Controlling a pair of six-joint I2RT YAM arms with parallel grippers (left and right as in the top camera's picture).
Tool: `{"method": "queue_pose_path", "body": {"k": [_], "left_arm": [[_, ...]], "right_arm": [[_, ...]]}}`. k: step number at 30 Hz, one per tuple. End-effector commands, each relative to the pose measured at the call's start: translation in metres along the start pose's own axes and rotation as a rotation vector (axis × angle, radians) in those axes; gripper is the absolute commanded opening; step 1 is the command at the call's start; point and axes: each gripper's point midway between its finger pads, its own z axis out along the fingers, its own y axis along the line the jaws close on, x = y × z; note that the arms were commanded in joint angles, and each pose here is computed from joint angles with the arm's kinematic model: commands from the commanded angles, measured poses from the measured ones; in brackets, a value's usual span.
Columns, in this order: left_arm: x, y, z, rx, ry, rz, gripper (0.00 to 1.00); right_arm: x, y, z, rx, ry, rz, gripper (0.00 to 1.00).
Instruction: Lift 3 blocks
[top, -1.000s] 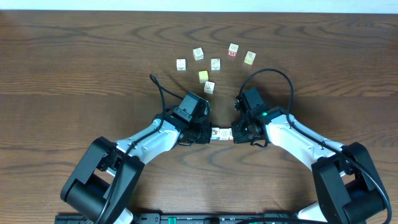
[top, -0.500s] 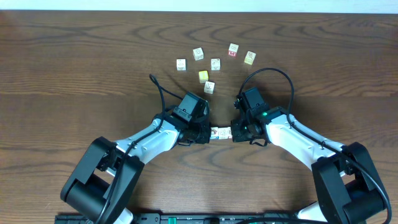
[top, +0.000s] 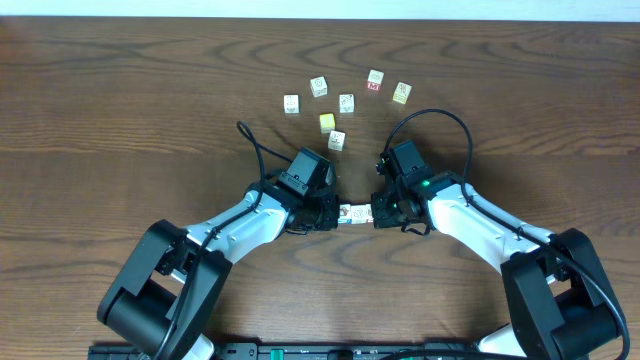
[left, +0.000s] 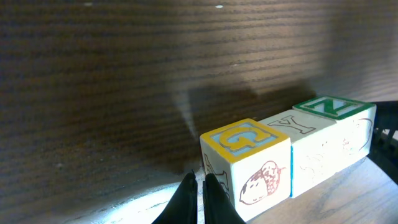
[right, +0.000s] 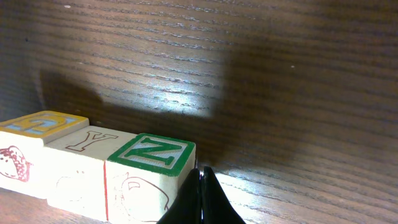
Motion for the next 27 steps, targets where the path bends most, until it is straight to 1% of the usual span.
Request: {"method": "queue_pose_path", "body": {"k": [1,5,16,27], "left_arm": [[0.003,-0.005,0.001,0.027,0.017,-0.049,0.07],[0.004,-0.007,0.001,0.036,0.021,-0.033,0.07],[0.006,-0.012,0.001,0.065,0.034,0.025,0.08],[0.001,-0.017,-0.002,0.081,0.013,0.035,0.07]], "right_arm": [[0.003,0.016,-0.001,-0.081,0.020,-0.004,0.01],[0.004,0.021,-0.001,-0.111,0.024,-0.031,0.01],[0.003,0.027,-0.002,-0.142,0.024,-0.033,0.01],[0.004,0.030,-0.003,-0.162,0.028,-0.034,0.01]]}}
